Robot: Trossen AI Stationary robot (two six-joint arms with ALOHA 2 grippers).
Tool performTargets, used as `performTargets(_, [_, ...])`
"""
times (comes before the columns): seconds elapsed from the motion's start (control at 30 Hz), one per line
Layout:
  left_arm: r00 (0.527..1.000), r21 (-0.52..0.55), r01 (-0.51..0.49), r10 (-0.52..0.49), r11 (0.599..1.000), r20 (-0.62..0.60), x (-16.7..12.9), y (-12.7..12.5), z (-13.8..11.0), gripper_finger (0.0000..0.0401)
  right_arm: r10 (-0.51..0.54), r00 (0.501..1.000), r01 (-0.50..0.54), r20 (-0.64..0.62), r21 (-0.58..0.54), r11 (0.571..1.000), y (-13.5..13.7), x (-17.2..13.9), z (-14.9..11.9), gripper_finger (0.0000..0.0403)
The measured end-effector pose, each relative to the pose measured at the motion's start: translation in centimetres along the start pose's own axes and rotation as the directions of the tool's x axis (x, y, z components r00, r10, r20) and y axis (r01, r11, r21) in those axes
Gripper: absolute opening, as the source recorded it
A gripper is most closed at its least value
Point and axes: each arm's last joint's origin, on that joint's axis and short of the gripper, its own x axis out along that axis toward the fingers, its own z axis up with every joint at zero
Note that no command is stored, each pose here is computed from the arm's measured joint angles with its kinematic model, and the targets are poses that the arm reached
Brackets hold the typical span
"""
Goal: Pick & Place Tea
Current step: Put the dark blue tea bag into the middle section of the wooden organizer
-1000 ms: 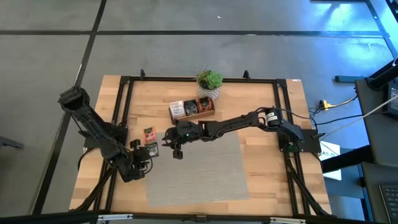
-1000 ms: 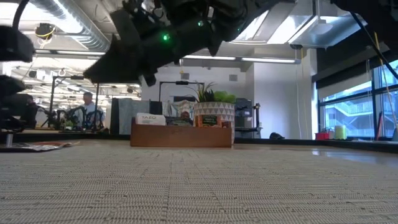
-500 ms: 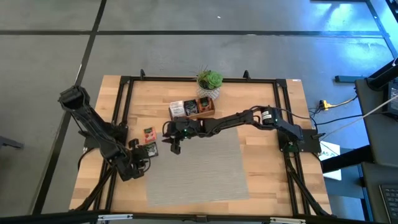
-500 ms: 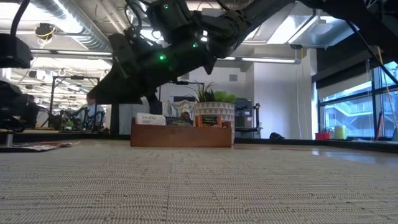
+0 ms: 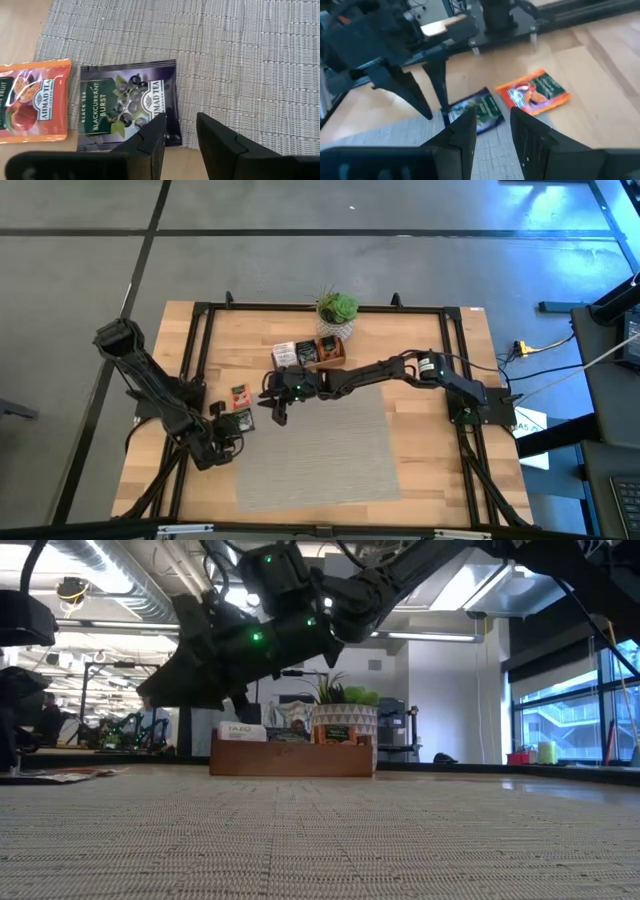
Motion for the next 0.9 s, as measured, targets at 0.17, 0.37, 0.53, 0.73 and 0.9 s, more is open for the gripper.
performTargets(0.17, [1.0,-0.003,0.004,-0.004,1.0,0.0,0.4,-0.3,-0.1,0.0109,0.048,0.999,-0.048,0.005,-0.005,0.999,0.0,0.2,-0.2,0.0122])
performTargets(0.37, [1.0,-0.01,-0.003,0.003,1.0,0.001,1.0,-0.8,-0.3,0.0105,0.039,0.999,-0.039,0.009,-0.004,0.999,0.0,0.2,-0.2,0.0122])
performTargets(0.53, [1.0,-0.027,-0.004,0.005,1.0,0.021,1.4,-1.2,-0.4,0.0106,0.028,0.999,-0.028,0.016,0.003,1.0,0.0,0.2,-0.2,0.0122])
performTargets(0.73, [0.999,-0.01,0.035,-0.035,0.999,0.028,1.5,-1.6,-0.2,0.0109,0.124,0.988,-0.119,-0.09,0.068,0.991,-0.3,0.2,-0.9,0.0142])
performTargets(0.9, [0.999,0.026,0.044,-0.044,0.999,0.024,1.4,-1.7,-0.3,0.0106,0.19,0.976,-0.179,-0.104,0.107,0.978,-0.7,0.1,-0.8,0.0207])
